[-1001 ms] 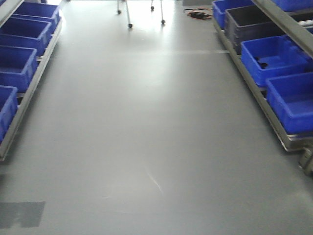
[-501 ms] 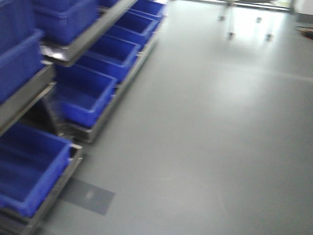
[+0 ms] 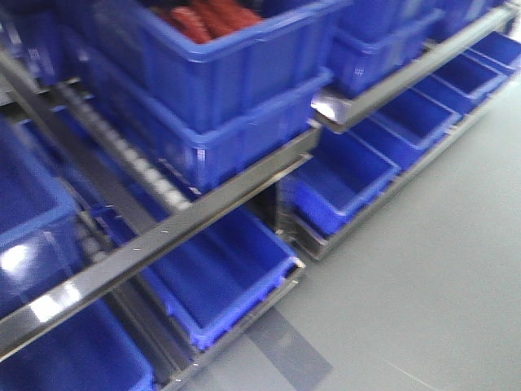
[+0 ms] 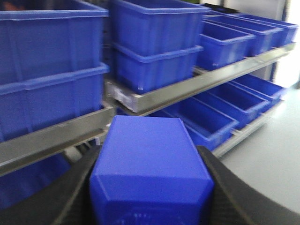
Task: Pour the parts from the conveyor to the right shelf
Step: 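Turn the base toward the shelf and face an empty blue bin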
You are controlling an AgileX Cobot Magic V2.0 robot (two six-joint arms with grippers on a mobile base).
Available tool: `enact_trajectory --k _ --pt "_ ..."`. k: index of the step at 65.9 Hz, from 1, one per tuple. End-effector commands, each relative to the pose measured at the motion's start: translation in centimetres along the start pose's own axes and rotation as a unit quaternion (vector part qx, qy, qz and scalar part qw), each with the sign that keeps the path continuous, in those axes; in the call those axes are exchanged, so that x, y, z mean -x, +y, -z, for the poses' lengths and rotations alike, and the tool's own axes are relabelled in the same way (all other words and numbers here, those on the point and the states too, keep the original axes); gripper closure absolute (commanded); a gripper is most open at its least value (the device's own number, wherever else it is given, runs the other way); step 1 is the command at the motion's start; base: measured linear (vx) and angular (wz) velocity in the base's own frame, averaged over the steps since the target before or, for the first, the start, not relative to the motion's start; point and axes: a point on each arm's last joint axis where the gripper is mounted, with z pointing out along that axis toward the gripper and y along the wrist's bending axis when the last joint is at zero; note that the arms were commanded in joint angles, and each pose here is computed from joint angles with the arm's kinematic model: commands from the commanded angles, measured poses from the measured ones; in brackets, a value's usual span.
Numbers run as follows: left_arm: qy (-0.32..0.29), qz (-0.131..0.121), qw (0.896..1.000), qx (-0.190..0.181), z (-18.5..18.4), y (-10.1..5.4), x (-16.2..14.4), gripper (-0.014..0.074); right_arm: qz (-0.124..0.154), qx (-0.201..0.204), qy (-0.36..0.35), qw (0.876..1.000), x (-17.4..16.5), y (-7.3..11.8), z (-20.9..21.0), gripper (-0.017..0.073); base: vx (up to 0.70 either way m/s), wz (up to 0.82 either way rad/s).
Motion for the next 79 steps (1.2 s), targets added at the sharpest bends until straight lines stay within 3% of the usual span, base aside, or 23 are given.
enact_trajectory --k 1,47,79 --pt "-0.055 0.008 0.998 -0.005 0.24 -0.08 1.44 0.06 0.004 -0.005 -0.049 0.999 1.6 -0.09 0.16 0.0564 0.23 0.81" --pt "-0.055 0.008 0.998 -0.005 0.24 -0.08 1.44 0.06 0.004 -0.005 -0.049 0.999 1.6 -0.09 0.16 0.0564 0.17 0.72" --pt "-0.055 0.008 0.998 -0.005 0.24 -0.08 1.44 0.06 0.004 -0.005 -0.049 0.999 1.6 -0.09 0.16 0.0564 0.13 0.33"
